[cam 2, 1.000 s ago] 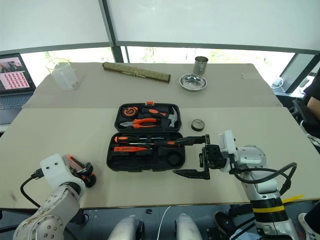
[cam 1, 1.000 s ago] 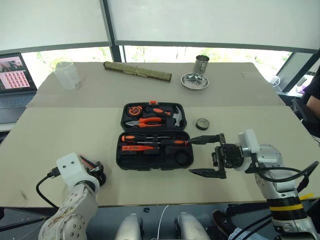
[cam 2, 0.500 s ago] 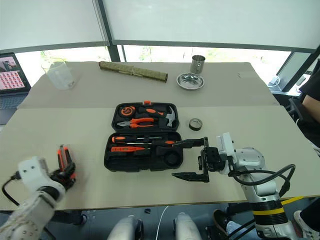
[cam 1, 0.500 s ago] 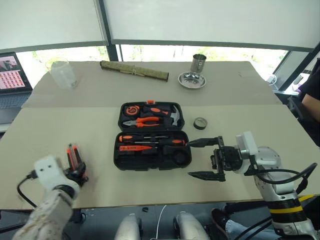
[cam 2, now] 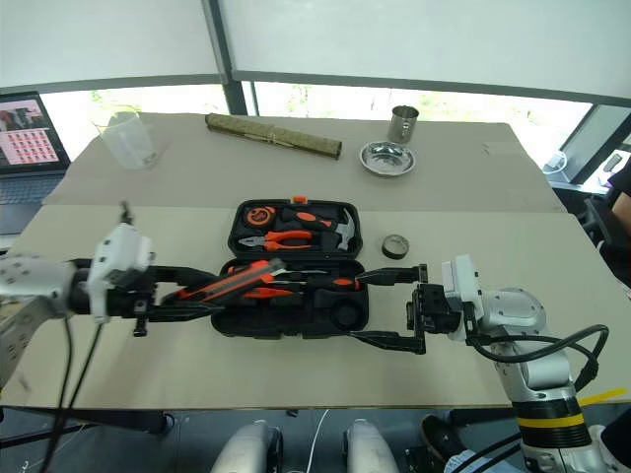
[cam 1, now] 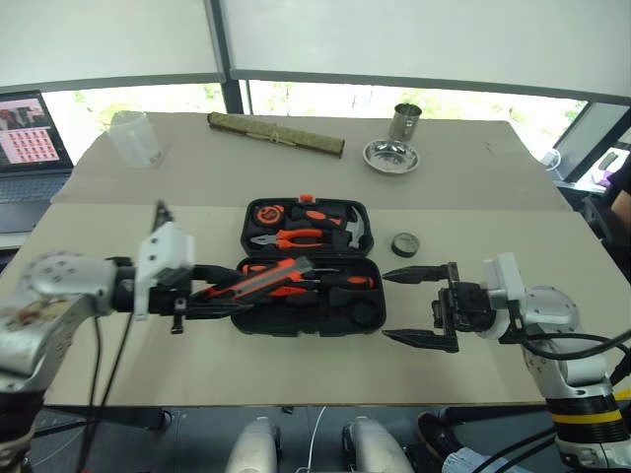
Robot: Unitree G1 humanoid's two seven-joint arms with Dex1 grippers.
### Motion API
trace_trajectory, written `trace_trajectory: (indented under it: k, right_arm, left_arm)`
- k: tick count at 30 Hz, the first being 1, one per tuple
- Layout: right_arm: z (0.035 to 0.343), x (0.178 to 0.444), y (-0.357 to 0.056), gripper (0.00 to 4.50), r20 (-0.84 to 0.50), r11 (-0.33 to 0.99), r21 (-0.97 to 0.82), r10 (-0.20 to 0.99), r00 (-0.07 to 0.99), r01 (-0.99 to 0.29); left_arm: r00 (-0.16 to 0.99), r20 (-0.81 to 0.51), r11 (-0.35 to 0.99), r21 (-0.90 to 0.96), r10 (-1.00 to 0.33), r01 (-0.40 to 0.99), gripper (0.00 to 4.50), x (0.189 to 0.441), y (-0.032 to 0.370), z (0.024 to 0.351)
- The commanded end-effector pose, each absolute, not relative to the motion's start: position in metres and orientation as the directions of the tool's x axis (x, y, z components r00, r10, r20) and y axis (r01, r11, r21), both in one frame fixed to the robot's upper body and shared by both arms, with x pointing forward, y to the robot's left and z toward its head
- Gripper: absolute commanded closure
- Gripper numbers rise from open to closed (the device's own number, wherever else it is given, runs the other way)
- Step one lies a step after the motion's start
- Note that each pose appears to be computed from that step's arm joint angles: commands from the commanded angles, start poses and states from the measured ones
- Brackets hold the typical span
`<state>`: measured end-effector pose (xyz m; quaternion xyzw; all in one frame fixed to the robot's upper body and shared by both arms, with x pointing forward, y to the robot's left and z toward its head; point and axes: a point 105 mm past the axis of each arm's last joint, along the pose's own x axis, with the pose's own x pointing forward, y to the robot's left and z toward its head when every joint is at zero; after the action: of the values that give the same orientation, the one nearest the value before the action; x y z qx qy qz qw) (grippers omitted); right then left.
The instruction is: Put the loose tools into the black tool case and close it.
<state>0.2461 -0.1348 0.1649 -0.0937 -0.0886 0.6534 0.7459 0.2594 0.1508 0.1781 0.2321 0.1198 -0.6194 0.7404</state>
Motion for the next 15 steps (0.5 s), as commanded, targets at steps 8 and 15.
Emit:
trace_trajectory:
  k: [8, 15]
  right_arm:
    - [0.178, 0.232, -0.131, 0.0, 0.05, 0.179, -0.29, 0.984, 0.172, -0.94]
    - [0.176, 0.229, -0.134, 0.0, 0.039, 0.191, -0.277, 0.981, 0.188, -0.942]
  left_arm:
    - [0.096, -0.643, -0.05, 0.205, -0.76, 0.977, 2.79, 0.287, 0.134, 0.139]
    - [0.043, -0.675, -0.107, 0.178, -0.737, 0.978, 2.79, 0.297, 0.124, 0.128]
